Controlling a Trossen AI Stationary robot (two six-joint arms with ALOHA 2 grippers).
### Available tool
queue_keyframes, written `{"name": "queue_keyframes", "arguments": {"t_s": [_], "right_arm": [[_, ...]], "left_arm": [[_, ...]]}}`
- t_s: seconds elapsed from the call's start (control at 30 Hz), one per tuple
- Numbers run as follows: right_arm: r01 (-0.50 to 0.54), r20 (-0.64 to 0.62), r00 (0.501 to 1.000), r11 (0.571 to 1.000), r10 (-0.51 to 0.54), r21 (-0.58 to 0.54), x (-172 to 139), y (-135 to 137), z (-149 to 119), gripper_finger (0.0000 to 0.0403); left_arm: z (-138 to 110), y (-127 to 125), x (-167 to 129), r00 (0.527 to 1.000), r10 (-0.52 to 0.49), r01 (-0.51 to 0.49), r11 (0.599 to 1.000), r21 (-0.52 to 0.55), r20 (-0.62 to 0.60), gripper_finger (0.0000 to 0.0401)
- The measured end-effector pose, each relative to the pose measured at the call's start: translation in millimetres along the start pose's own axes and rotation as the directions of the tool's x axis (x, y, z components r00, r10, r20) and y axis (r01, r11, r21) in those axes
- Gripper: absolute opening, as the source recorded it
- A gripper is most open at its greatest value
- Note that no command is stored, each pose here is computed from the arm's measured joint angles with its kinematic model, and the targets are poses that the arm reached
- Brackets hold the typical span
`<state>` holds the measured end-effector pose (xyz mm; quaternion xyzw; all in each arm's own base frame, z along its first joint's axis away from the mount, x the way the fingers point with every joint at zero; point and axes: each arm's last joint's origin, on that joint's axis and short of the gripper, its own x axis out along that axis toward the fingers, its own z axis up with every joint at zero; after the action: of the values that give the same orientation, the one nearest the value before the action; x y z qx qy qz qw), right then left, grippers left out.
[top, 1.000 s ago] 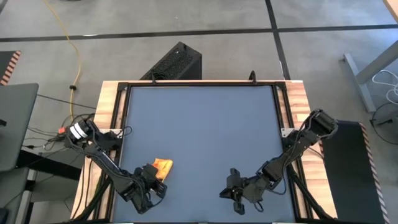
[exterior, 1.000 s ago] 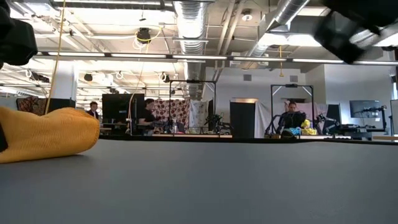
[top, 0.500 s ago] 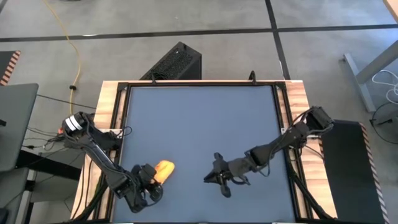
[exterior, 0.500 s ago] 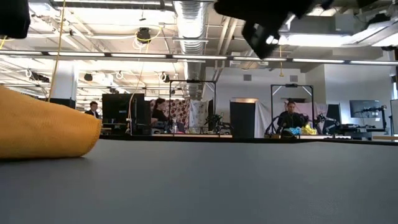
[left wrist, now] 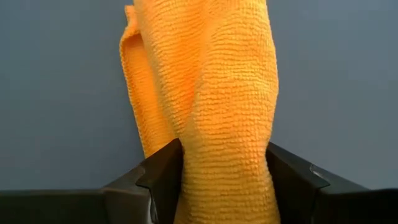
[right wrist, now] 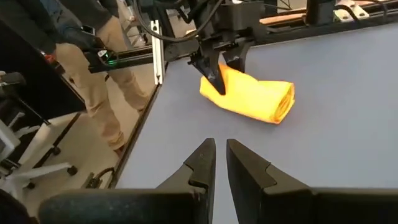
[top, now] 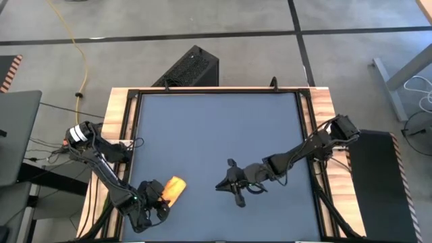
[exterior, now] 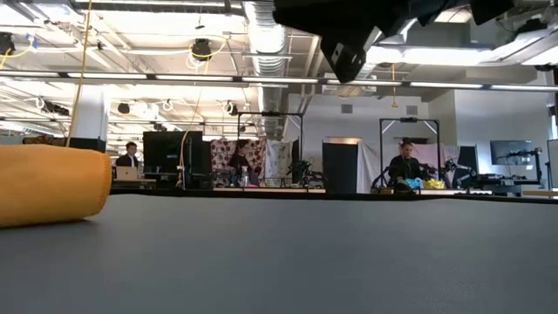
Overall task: Roll towel
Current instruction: Roll the yellow microfiber towel
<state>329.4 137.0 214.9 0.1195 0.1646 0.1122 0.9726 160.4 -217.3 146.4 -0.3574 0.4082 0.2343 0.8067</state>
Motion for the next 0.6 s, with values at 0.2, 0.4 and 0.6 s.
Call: {"name": "queue_keyframes", "arguments": {"t_s": [0.2, 0.4, 0.6], "right_arm": [[0.004, -0.017, 1.0, 1.0, -0.003, 0.029, 5.3, -1.2, -6.5, 0.0068], [-0.011, -0.043, 0.999, 0.998, 0.013, 0.055, 7.8, -0.5, -11.2, 0.0068], [-0.02, -0.053, 0.998, 0.998, 0.023, 0.056, 8.1, 3.1, -14.3, 0.0068]], "left_arm": [[2.2, 2.2, -8.0, 1.0, 0.008, -0.008, 0.999, 0.035, -0.003, 0.0196], [11.5, 2.0, -21.1, 1.0, -0.023, 0.022, 0.997, 0.071, 0.017, 0.0198], [16.5, 4.6, -29.2, 1.0, -0.014, 0.016, 0.994, 0.107, -0.013, 0.0198]]}}
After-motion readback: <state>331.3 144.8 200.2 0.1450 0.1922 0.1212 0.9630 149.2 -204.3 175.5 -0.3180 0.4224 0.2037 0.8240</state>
